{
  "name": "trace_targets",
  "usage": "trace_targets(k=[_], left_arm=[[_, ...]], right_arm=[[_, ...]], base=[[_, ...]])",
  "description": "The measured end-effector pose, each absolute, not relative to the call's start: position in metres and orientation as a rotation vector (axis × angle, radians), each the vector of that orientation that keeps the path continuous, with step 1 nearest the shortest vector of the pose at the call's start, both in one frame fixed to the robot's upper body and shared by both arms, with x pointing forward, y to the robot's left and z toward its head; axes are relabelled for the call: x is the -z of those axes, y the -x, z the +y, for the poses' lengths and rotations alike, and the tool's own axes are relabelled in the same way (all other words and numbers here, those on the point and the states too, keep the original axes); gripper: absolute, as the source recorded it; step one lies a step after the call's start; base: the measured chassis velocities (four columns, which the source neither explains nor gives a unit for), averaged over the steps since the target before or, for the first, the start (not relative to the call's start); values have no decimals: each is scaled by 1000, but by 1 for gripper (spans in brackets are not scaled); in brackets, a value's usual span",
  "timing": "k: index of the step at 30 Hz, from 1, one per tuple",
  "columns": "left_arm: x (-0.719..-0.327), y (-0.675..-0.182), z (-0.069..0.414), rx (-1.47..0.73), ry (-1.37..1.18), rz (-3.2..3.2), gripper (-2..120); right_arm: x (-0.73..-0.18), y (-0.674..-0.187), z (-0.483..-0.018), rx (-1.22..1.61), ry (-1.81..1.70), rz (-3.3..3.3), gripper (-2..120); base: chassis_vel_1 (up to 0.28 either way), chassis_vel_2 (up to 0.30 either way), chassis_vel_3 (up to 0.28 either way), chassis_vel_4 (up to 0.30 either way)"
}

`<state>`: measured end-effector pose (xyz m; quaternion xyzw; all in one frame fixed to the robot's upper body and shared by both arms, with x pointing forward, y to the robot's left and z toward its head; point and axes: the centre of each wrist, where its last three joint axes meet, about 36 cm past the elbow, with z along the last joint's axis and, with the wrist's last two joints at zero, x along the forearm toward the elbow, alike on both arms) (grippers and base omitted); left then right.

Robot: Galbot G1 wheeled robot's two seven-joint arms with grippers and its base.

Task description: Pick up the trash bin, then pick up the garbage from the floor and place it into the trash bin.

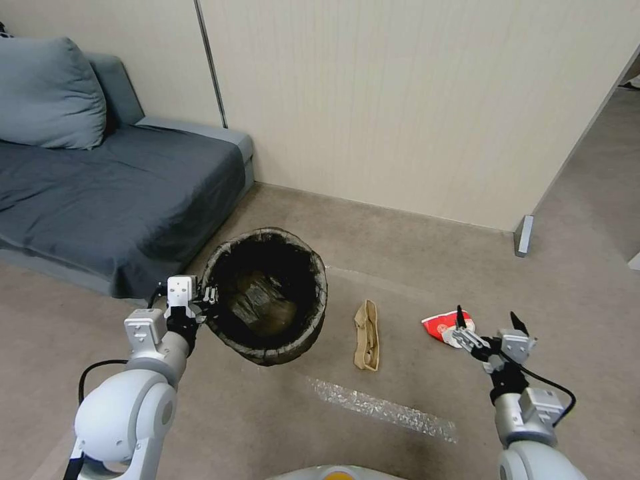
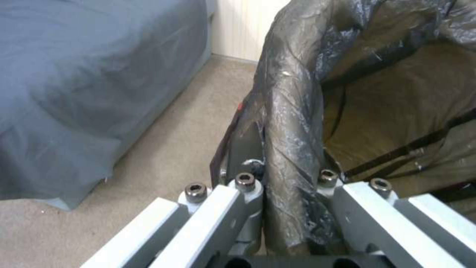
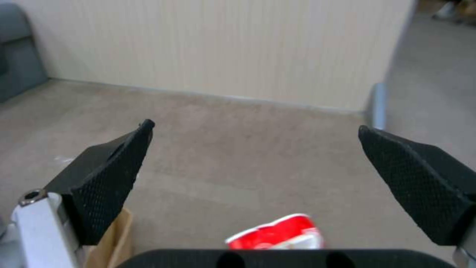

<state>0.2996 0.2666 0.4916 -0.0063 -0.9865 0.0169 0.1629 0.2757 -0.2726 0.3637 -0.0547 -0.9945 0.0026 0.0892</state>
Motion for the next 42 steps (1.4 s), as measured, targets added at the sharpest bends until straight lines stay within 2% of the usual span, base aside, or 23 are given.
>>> trace_targets(k=[8, 17, 28, 42], left_arm=[[-498, -298, 265, -44, 26, -2824, 3], [-502, -298, 265, -47, 24, -2835, 3], [-508, -298, 265, -47, 20, -2851, 3], [-509, -299, 261, -53, 38, -2850, 3]], right_arm=[[-358, -326, -265, 107, 70, -2886, 100], [-342, -377, -235, 284, -58, -2739, 100], [-306, -436, -209, 315, -104, -2577, 100], [-267, -457, -194, 287, -43, -2448, 100]], base=[[0, 0, 0, 0], [0, 0, 0, 0], [0, 0, 0, 0], [0, 0, 0, 0]])
